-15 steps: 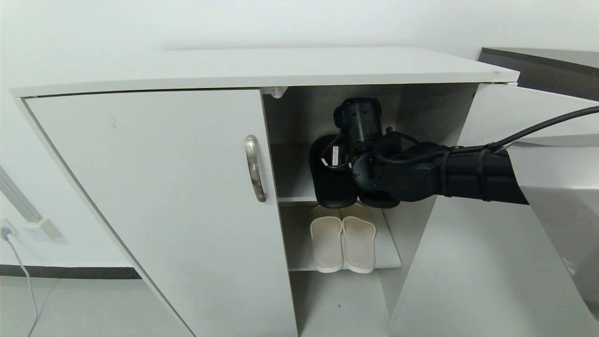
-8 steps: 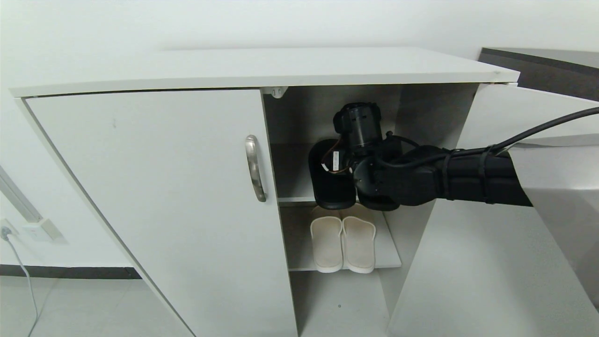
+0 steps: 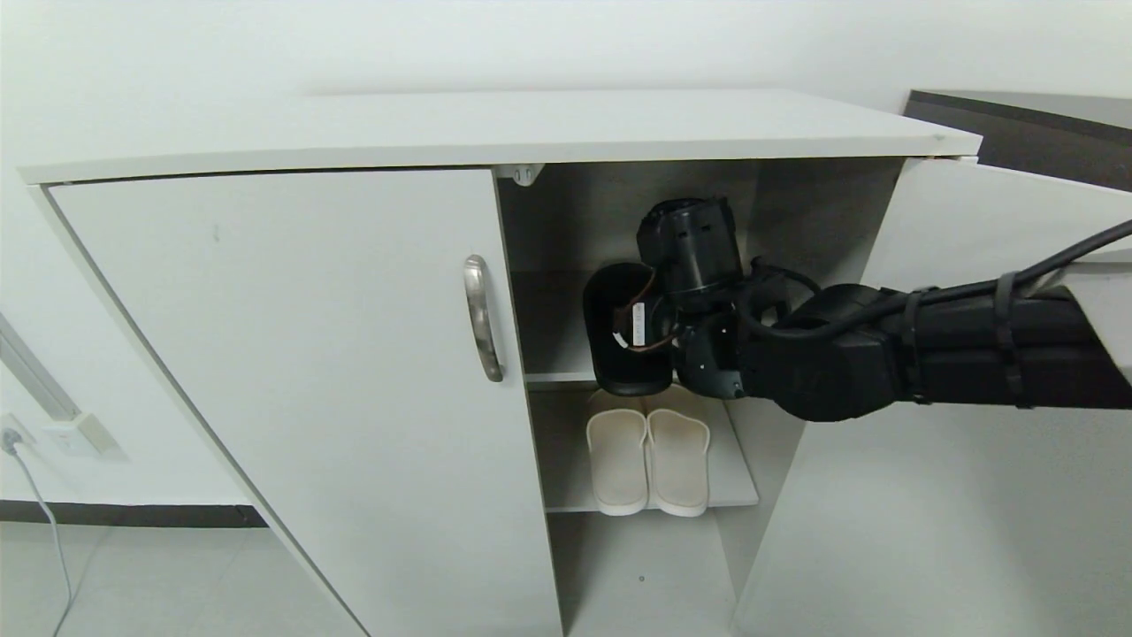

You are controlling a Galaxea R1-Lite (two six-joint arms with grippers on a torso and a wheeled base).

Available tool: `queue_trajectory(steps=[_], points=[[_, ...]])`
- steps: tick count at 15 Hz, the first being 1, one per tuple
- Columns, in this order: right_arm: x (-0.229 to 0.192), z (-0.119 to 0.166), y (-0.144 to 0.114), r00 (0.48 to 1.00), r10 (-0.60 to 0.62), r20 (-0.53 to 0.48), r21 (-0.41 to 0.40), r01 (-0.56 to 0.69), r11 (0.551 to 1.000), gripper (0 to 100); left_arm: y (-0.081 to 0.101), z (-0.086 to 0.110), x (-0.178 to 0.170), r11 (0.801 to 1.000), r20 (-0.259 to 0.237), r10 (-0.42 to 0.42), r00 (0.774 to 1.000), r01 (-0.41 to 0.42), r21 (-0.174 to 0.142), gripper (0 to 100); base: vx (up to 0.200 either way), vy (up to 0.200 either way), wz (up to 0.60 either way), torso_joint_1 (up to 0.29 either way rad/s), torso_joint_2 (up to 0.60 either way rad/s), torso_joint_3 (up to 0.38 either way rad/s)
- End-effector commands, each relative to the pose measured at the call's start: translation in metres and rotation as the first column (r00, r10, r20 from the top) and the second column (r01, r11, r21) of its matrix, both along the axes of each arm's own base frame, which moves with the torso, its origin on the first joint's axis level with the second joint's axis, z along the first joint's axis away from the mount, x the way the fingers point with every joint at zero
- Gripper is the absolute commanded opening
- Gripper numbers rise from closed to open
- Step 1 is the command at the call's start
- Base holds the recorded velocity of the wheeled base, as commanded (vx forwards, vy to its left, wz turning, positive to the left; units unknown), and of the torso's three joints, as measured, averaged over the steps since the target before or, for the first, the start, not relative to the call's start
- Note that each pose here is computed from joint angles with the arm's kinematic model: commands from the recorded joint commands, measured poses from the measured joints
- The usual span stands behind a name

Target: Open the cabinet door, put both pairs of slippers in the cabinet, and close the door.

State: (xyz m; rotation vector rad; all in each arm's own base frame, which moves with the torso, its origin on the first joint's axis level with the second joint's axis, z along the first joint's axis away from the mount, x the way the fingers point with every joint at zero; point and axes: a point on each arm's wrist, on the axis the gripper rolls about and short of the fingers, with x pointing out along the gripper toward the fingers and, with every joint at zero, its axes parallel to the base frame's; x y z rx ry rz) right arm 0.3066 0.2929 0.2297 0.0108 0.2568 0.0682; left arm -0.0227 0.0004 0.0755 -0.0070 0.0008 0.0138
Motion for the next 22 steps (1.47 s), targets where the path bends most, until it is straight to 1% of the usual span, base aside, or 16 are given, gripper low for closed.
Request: queue_trajectory(steps=[1, 4, 6, 9, 12, 13, 16, 19, 22], points=[[-0.035, 0.016, -0.014, 0.999, 0.038, 0.028, 0.028, -0.039, 0.999, 100, 0.0, 0.0, 0.0, 1.0, -0.001, 0.002, 1.0, -0.002, -0.001, 0, 0.0, 0.0, 0.0, 0.0, 0.0, 0.0], [-0.064, 0.012, -0.034, 0.996, 0.074, 0.039, 0.042, -0.076, 0.996, 100, 0.0, 0.0, 0.0, 1.0, 0.001, 0.0, 1.0, 0.0, -0.001, 0, 0.0, 0.0, 0.0, 0.0, 0.0, 0.0], [-0.08, 0.004, -0.045, 0.988, 0.147, 0.043, 0.067, -0.15, 0.986, 100, 0.0, 0.0, 0.0, 1.0, -0.001, 0.0, 1.0, 0.0, -0.001, 0, 0.0, 0.0, 0.0, 0.0, 0.0, 0.0], [-0.093, -0.011, -0.056, 0.972, 0.228, 0.048, 0.096, -0.232, 0.968, 100, 0.0, 0.0, 0.0, 1.0, 0.001, 0.0, 1.0, 0.0, 0.001, 0, 0.0, 0.0, 0.0, 0.0, 0.0, 0.0], [-0.099, -0.019, -0.058, 0.964, 0.259, 0.059, 0.11, -0.265, 0.958, 100, 0.0, 0.0, 0.0, 1.0, -0.001, -0.003, 1.0, 0.003, 0.001, 0, 0.0, 0.0, 0.0, 0.0, 0.0, 0.0], [-0.101, -0.022, -0.057, 0.962, 0.267, 0.06, 0.111, -0.272, 0.956, 0, 0.0, 0.0, 0.0, 1.0, -0.001, -0.003, 1.0, 0.003, 0.001, 0, 0.0, 0.0, 0.0, 0.0, 0.0, 0.0], [-0.106, -0.025, -0.054, 0.954, 0.293, 0.064, 0.116, -0.298, 0.947, 0, 0.0, 0.0, 0.0, 1.0, 0.001, -0.003, 1.0, 0.003, 0.001, 0, 0.0, 0.0, 0.0, 0.0, 0.0, 0.0], [-0.105, -0.033, -0.049, 0.952, 0.305, 0.043, 0.106, -0.307, 0.946, 0, 0.0, 0.0, 0.0, 1.0, 0.001, -0.002, 1.0, 0.002, 0.001, 0, 0.0, 0.0, 0.0, 0.0, 0.0, 0.0], [-0.106, -0.035, -0.046, 0.95, 0.31, 0.038, 0.104, -0.313, 0.944, 0, 0.0, 0.0, 0.0, 1.0, -0.001, -0.002, 1.0, 0.002, 0.001, 0, 0.0, 0.0, 0.0, 0.0, 0.0, 0.0]])
